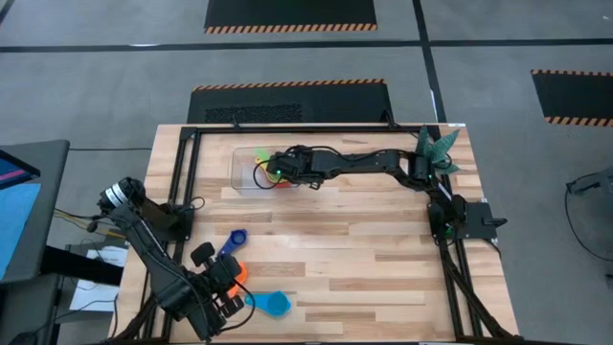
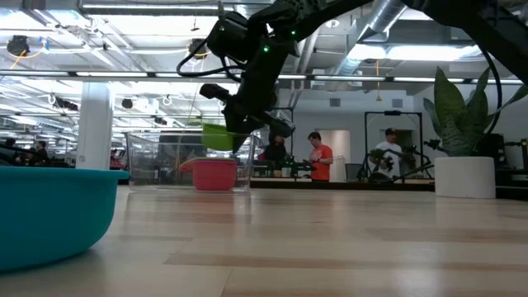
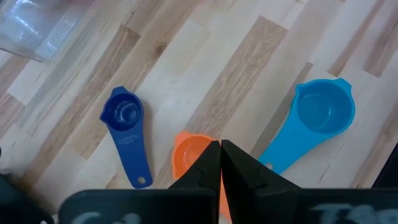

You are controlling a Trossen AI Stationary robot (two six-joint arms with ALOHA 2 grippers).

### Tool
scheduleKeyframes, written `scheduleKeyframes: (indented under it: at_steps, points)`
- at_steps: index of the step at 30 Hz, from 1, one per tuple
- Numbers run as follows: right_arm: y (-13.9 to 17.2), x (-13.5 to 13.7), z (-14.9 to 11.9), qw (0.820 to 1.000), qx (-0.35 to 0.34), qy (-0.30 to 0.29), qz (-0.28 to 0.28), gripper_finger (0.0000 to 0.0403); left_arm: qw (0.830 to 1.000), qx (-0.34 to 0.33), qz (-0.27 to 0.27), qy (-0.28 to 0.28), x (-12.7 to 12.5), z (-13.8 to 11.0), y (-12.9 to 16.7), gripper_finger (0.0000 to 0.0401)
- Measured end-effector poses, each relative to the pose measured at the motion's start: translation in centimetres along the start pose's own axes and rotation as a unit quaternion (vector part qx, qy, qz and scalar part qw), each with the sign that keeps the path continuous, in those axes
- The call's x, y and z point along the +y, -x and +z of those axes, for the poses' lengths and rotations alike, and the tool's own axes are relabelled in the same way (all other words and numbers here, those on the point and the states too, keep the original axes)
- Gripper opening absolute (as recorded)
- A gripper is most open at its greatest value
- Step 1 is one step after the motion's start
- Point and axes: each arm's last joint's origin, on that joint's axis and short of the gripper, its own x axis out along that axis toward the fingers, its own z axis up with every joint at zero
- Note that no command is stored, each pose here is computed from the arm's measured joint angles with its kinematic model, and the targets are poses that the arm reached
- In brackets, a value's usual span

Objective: Nest measuring cups in basket
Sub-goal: Stack the green measuring cup into the yellow measuring cup in the transparent bin

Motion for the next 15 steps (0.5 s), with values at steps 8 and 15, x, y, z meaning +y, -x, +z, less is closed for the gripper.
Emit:
scheduleKeyframes:
  at_steps: [8, 15]
  points:
    - [0.00, 0.26, 0.05, 1.000, -0.010, 0.021, 0.013, 0.0041, 1.000, 0.000, -0.001, 0.000, -0.02, 0.00, 0.00, 0.0000]
    - [0.01, 0.45, 0.05, 0.999, -0.009, -0.022, 0.022, 0.0063, 1.000, -0.001, -0.002, 0.001, -0.04, 0.01, 0.00, 0.0000]
